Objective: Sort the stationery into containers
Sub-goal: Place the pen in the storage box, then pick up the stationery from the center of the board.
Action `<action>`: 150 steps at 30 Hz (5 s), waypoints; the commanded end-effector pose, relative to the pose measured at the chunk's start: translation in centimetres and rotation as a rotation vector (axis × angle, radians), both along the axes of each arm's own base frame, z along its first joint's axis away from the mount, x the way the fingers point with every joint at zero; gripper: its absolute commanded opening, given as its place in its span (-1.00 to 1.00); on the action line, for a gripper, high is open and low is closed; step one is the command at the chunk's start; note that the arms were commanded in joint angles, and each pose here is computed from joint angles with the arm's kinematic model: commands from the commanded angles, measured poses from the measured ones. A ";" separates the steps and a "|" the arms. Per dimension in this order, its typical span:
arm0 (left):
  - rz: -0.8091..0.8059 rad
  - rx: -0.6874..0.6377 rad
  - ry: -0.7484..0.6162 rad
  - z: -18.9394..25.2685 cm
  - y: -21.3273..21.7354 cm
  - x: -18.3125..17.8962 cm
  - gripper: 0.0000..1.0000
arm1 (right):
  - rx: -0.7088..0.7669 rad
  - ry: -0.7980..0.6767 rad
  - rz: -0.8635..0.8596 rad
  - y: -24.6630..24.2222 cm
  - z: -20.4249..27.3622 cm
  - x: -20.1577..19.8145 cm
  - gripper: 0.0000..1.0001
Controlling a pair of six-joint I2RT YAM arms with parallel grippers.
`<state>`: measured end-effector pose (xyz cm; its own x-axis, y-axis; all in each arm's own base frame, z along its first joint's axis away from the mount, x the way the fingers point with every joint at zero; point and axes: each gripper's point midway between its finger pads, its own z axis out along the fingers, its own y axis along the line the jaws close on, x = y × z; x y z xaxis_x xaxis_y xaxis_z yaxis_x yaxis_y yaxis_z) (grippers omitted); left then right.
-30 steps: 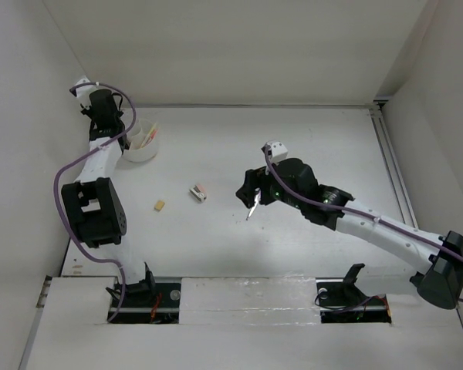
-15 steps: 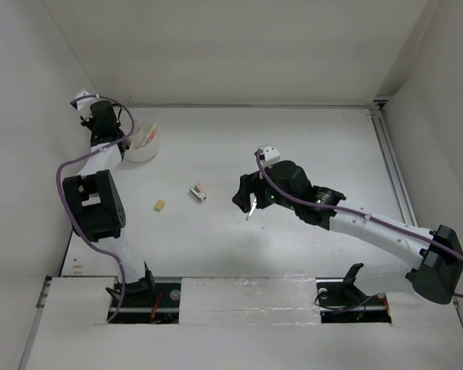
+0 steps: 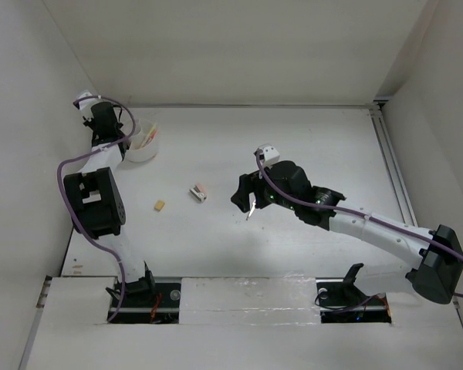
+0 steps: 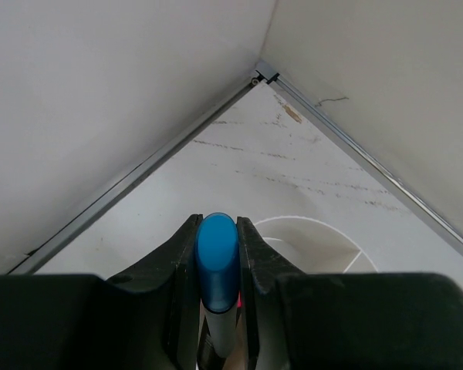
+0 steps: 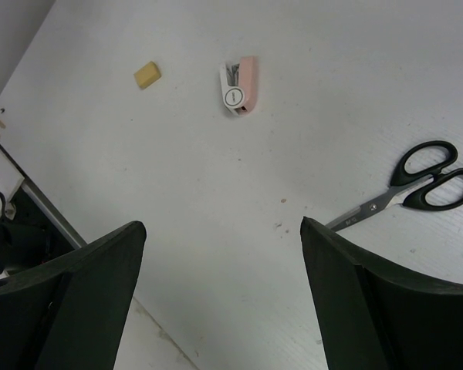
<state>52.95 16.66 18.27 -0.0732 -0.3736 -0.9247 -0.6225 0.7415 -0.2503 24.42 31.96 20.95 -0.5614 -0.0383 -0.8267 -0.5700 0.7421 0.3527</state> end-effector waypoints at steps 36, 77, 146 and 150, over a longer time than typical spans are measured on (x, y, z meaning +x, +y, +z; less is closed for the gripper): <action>0.196 -0.071 -0.141 16.2 -0.3 -5.1 1.00 | -0.011 -0.036 -0.033 2.0 -0.2 2.1 1.00; -0.096 -0.295 0.037 8.7 -9.7 -19.4 1.00 | -0.379 0.090 0.104 12.6 -11.1 7.5 0.93; -0.258 -0.389 0.369 -2.4 -14.8 -22.6 1.00 | -0.359 0.161 -0.418 -1.0 -9.0 9.5 0.90; -0.209 -0.411 0.386 -2.5 -14.5 -22.5 1.00 | -0.316 0.165 -0.384 2.3 -7.5 9.0 0.90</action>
<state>30.61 1.57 15.67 -0.5018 -0.6212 -0.6019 -0.5371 0.7693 -0.3461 33.76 31.20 11.12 -0.7281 -0.0560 -0.6832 -0.1474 0.9861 0.0762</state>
